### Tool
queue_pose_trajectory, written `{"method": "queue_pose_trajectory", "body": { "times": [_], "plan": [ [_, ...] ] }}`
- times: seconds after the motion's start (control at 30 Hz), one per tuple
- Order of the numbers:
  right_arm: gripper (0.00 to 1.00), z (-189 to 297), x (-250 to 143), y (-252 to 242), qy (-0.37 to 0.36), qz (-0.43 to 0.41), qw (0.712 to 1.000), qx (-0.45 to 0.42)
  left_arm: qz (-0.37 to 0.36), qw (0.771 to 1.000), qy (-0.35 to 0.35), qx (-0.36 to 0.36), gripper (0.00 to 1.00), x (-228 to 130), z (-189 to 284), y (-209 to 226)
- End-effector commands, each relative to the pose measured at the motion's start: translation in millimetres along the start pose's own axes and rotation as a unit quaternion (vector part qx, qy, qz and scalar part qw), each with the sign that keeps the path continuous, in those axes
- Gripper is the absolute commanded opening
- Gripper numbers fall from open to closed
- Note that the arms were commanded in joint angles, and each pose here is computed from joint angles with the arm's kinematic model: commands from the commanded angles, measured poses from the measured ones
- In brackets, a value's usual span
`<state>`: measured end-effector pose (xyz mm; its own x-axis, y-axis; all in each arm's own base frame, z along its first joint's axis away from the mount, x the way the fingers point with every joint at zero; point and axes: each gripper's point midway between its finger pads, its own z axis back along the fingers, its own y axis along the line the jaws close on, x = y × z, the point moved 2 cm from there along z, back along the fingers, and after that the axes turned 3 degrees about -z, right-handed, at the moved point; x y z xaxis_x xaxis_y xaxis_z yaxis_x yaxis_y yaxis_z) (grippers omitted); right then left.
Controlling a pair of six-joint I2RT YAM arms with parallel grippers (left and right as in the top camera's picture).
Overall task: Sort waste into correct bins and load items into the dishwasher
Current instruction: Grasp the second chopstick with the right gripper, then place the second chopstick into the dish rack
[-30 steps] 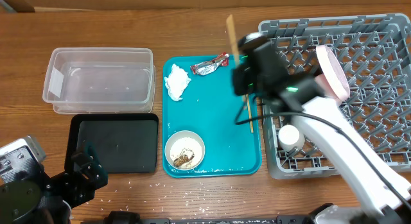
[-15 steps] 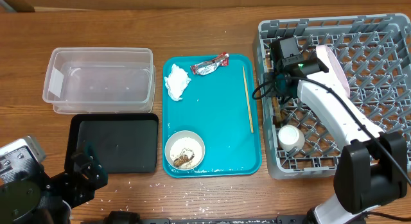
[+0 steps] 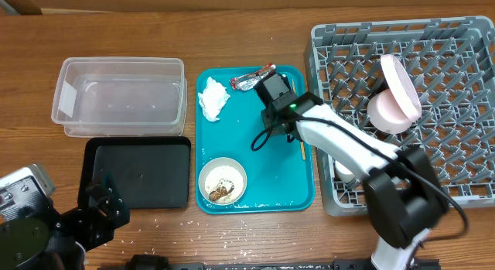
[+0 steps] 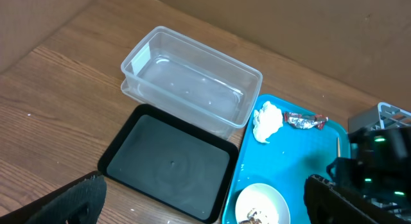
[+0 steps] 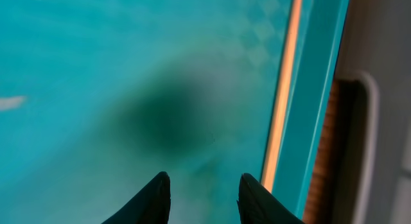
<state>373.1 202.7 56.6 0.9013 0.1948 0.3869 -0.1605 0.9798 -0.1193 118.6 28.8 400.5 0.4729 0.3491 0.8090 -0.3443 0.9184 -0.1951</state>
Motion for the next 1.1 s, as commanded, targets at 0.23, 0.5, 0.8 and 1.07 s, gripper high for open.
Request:
{"method": "queue_pose_trajectory", "body": {
  "times": [0.23,0.5,0.8,1.07],
  "plan": [
    [0.33,-30.0,-5.3,-30.3,0.010,-0.012,0.997,-0.081,0.010,1.000,-0.007,0.006,1.00,0.6,2.2,3.2],
    [0.26,-42.1,-24.7,-17.6,0.070,-0.025,0.997,-0.009,0.010,1.000,-0.007,0.006,1.00,0.6,2.2,3.1],
    [0.04,-31.2,-34.1,-8.1,0.100,-0.012,0.995,0.024,0.010,1.000,-0.007,0.006,1.00,0.6,2.2,3.1],
    [0.04,62.1,23.8,-10.7,-0.004,-0.033,0.997,0.071,0.010,1.000,-0.007,0.006,1.00,0.6,2.2,3.1]
  ]
}}
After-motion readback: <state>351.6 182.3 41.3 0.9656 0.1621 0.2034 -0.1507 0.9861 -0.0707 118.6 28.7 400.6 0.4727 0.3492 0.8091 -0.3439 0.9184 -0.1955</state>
